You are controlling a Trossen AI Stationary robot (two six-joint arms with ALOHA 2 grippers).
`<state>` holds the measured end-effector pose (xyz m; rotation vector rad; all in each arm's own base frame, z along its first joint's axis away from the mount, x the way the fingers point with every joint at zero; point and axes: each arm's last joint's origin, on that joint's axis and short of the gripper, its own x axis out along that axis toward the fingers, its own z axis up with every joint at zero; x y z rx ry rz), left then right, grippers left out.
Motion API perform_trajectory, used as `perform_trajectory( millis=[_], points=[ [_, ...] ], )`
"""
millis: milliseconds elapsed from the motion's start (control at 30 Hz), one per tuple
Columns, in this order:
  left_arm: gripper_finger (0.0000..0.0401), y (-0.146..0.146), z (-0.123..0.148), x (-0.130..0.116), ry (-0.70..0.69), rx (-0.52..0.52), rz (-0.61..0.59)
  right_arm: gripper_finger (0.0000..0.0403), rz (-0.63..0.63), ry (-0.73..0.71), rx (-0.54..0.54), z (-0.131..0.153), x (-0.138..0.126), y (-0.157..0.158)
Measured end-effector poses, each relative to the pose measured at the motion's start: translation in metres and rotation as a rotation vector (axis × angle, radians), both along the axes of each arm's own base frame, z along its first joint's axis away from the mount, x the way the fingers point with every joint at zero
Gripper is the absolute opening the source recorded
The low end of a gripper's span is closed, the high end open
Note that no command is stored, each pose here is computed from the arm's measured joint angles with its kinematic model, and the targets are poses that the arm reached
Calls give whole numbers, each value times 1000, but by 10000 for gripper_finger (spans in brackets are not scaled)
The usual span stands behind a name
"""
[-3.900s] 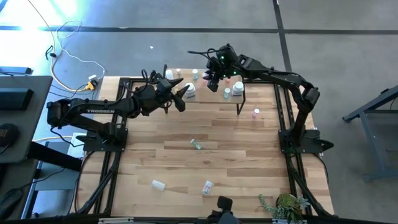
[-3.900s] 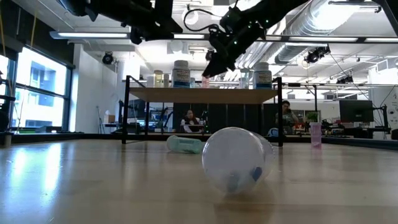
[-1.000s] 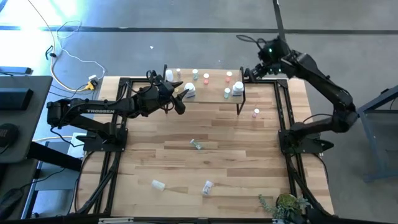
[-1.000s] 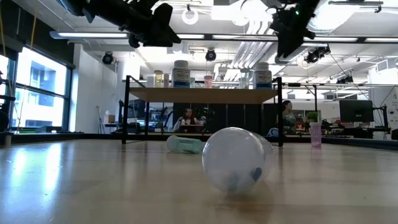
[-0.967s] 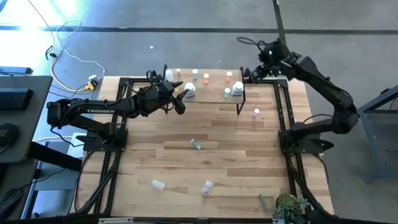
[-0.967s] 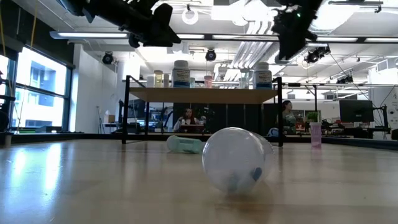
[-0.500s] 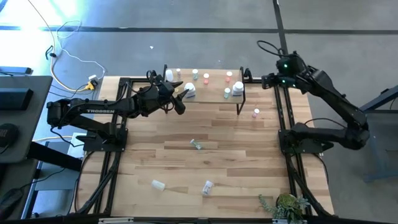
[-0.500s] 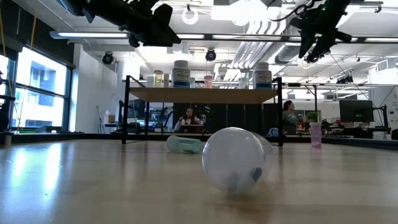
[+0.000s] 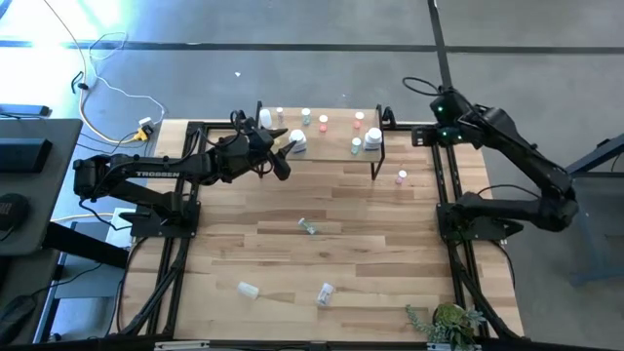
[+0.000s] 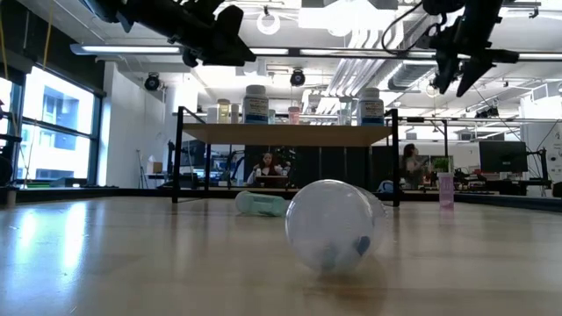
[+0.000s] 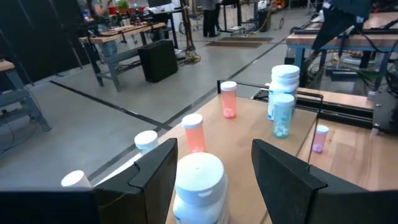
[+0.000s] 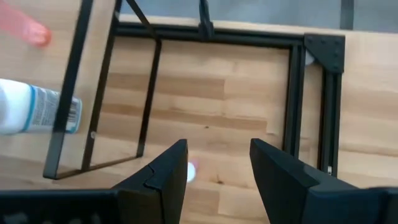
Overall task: Pick and place medicine bottles onto shelf by color
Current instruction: Put the purple pill bottle on the shelf
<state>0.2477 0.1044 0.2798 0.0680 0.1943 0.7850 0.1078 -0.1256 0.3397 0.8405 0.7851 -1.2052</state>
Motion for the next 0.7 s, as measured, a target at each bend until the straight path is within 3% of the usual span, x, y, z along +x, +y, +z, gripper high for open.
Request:
perform_trajectory(
  millis=[133, 367, 700],
  points=[
    [195, -1, -1, 0, 13, -9, -22, 165, -12, -20, 41, -7, 0, 1],
    [195, -1, -4, 0, 40, -22, -35, 165, -23, -111, 144, -59, -1, 7],
    [195, -1, -4, 0, 39, -22, -36, 165, -51, -153, 254, -99, 4, 15]
  ],
)
